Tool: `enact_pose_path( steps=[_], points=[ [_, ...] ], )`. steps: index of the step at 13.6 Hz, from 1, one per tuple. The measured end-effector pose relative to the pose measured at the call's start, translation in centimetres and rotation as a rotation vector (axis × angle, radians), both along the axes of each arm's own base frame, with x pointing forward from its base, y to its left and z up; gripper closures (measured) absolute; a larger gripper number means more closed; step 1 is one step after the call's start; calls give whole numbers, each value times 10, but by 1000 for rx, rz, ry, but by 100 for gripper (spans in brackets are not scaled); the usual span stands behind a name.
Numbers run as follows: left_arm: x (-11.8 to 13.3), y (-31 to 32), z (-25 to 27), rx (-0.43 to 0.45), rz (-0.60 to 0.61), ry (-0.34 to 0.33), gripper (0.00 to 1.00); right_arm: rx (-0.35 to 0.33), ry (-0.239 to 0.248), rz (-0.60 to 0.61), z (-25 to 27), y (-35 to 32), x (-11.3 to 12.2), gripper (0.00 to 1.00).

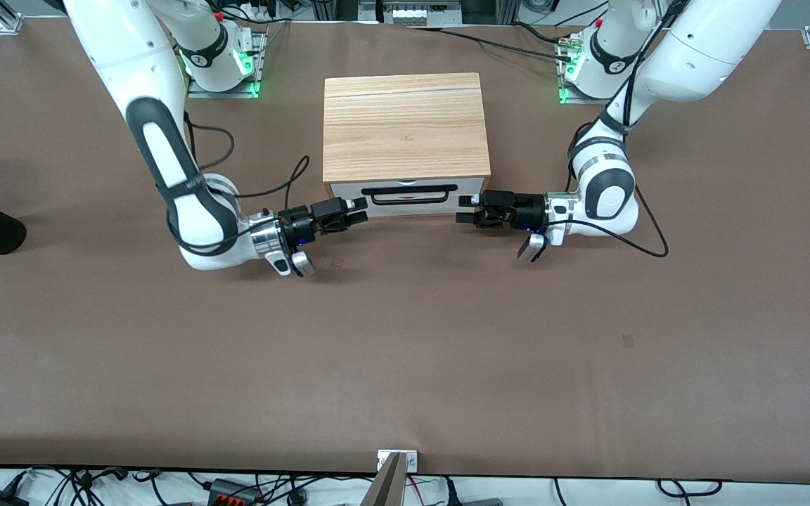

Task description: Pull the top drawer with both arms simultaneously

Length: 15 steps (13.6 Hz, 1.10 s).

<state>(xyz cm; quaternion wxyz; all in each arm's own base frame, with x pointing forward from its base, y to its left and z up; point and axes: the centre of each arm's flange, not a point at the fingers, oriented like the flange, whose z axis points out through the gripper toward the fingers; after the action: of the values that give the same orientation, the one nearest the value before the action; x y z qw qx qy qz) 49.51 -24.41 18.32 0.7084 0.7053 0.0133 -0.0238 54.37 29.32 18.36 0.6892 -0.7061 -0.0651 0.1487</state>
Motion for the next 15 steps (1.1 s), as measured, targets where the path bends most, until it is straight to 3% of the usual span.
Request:
enact_pose_path(
  steps=[2, 4, 6, 7, 8, 12, 13, 14, 15],
  points=[
    [-5, -1, -8, -14, -3, 5, 0, 23, 16, 1, -19, 1, -7, 0],
    [-13, -3, -23, -32, 16, -19, 15, 24, 22, 4, -23, 2, -9, 0],
    [-25, -10, -38, -62, 20, -16, 21, 29, 32, 2, -25, 6, -14, 0],
    [-28, -12, -43, -75, 22, -11, 33, 35, 36, -1, -28, 10, -19, 0],
    [-30, -13, -46, -84, 24, -7, 36, 38, 39, 0, -32, 13, -24, 0],
    [-34, -15, -47, -102, 23, 4, 41, 35, 60, 10, -45, 17, -37, 45],
    [-35, -17, -47, -105, 20, 4, 47, 37, 60, 11, -45, 17, -37, 58],
    [-38, -19, -47, -109, 15, 3, 48, 37, 61, 12, -45, 18, -38, 67],
    [-40, -22, -46, -112, 11, -2, 52, 38, 61, 12, -45, 18, -38, 68]
  ],
)
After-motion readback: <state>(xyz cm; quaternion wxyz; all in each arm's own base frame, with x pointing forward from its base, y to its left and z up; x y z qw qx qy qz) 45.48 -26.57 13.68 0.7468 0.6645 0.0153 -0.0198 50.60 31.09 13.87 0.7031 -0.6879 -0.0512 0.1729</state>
